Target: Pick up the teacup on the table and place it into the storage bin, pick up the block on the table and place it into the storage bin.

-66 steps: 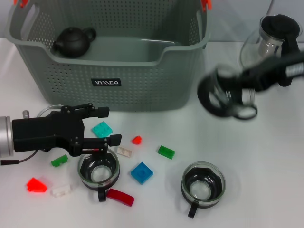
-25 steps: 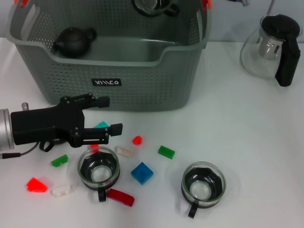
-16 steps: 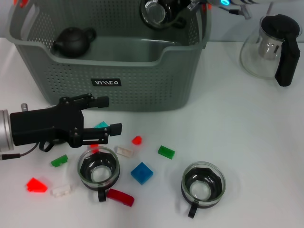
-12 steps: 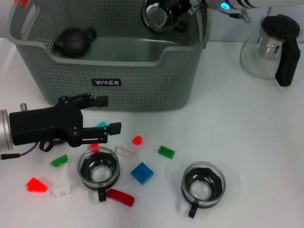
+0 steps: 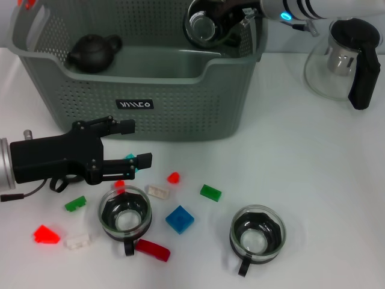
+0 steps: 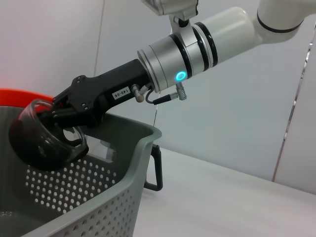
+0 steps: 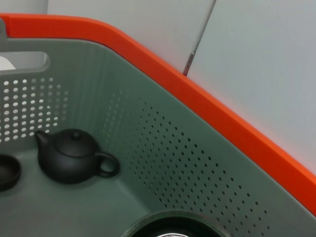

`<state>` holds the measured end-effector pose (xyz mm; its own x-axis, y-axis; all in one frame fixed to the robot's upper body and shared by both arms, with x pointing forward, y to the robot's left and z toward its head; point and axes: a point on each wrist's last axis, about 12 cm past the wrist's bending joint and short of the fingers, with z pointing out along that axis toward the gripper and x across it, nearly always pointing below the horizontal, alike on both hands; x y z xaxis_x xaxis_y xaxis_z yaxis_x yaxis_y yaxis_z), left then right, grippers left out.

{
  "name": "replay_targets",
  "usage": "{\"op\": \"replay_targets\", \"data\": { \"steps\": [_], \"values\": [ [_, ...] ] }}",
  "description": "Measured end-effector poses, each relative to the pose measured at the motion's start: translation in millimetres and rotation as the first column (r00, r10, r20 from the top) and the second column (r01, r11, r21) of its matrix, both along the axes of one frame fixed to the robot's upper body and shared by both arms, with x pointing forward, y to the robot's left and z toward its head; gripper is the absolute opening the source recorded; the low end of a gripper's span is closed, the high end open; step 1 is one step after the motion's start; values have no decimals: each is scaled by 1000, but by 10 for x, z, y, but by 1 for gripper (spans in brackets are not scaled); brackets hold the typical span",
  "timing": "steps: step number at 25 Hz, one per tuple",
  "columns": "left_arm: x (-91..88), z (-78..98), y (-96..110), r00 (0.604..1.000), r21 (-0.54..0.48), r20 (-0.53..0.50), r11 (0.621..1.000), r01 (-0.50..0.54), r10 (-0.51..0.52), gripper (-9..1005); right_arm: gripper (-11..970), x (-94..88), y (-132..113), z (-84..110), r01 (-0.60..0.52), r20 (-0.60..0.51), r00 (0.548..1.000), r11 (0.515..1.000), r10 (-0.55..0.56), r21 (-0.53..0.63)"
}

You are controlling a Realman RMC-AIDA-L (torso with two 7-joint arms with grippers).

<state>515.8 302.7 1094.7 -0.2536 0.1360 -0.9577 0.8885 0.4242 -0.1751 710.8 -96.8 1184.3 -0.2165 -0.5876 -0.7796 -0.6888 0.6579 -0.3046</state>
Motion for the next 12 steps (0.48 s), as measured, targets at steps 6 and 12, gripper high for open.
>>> {"op": "replay_targets", "data": {
  "steps": [6, 12],
  "values": [
    [0, 0, 1, 1000, 0, 0, 1000, 0, 0, 860, 61, 4, 0, 3, 4, 3, 1000, 1000, -4, 4],
    [0, 0, 0, 1000, 0, 1, 1000, 0, 0, 860, 65, 4, 4, 11, 7, 1, 1000, 1000, -7, 12]
  ]
}}
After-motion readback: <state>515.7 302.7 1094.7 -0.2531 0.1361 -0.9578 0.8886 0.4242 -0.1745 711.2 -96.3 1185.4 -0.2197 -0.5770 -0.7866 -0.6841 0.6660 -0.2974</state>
